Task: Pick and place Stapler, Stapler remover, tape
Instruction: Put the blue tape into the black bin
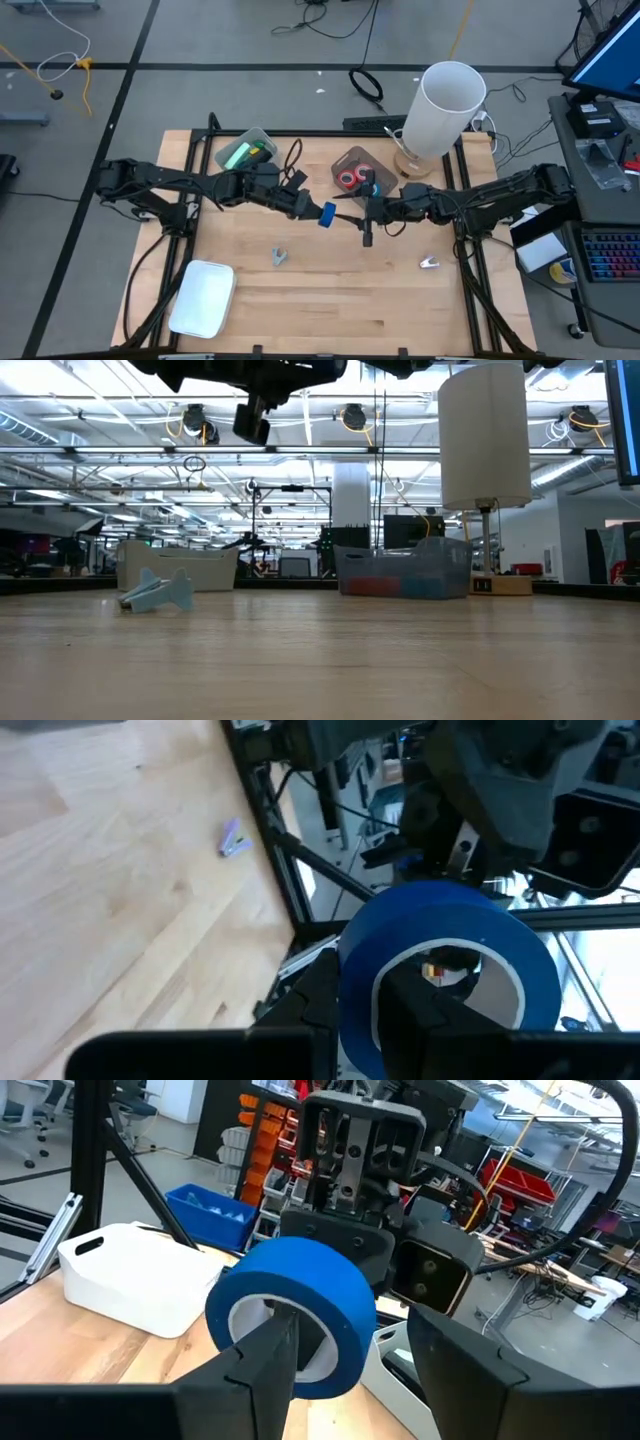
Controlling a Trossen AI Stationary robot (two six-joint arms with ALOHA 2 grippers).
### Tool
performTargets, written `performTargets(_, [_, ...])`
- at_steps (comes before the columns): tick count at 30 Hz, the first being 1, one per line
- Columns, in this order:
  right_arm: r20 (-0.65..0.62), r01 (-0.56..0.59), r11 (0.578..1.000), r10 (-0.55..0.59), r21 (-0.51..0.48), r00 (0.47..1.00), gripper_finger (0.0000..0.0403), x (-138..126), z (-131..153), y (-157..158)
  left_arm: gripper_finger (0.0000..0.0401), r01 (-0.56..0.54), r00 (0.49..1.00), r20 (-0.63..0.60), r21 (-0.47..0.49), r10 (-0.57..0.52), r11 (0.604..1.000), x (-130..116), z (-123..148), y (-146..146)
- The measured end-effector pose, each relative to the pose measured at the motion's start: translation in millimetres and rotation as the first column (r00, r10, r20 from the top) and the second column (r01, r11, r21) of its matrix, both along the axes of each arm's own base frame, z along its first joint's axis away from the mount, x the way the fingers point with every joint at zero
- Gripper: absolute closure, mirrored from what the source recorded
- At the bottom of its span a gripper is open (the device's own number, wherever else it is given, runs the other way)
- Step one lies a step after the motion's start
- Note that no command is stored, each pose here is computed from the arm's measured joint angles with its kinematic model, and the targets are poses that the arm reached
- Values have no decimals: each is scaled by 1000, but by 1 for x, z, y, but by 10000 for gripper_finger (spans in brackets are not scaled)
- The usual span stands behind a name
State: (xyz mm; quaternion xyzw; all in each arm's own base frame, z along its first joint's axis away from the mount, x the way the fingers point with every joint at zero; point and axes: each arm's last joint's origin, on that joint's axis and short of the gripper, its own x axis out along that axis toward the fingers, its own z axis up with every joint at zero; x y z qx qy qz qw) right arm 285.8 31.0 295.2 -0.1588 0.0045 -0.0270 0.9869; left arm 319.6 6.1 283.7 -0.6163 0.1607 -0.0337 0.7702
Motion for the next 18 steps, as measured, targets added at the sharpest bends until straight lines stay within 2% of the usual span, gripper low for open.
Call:
performTargets(13, [6,33,999,-33,5,999,236,0,0,-1,364,29,998,48,-4,-29,1000,16,1,-2])
performTargets(18, [11,27,1000,-27,5,1000,275,0,1,-1,364,45,998,49,4,-46,999,19,1,-1])
